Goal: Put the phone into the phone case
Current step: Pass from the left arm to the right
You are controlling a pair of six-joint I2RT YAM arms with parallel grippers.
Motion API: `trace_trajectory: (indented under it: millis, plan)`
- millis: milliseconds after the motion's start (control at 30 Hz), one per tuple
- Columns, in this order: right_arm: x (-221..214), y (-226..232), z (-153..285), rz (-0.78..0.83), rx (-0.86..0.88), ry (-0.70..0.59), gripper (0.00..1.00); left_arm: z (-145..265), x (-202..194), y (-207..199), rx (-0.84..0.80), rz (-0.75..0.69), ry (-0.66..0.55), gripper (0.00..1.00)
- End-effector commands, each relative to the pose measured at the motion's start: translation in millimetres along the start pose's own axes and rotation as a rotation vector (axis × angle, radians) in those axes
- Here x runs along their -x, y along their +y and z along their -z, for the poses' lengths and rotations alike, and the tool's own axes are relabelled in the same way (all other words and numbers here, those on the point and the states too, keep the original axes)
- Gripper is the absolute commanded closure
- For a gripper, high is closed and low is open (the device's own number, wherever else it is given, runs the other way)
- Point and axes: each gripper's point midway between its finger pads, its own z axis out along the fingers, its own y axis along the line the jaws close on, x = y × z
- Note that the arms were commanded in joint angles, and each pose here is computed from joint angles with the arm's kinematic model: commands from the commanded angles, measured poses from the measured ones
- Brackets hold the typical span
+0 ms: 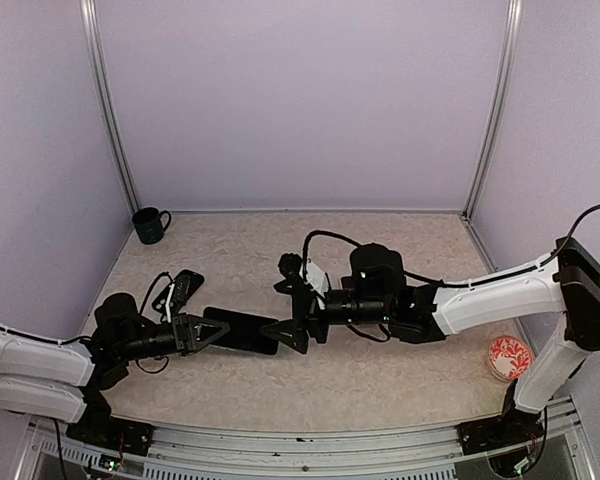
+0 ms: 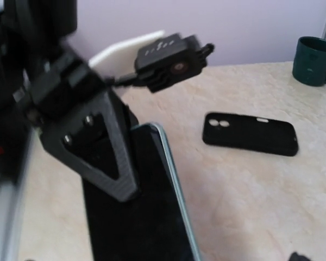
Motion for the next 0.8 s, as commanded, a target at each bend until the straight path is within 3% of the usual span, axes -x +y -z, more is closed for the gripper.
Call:
trace_trajectory:
  millis: [0,367,767]
  plan:
    - [20,0,22,-0.188,0.05,-0.052,0.0,5,21,-29,-0.078,-0.107,-0.095,1.0]
    - [49,10,65,-0.475,0.21,-0.208,0.01,19,32,-79,-0.21,-0.241,-0.193,1.0]
    - [47,25,64,-0.621,0.363,-0.24,0.05,9,23,-126,-0.366,-0.323,-0.194,1.0]
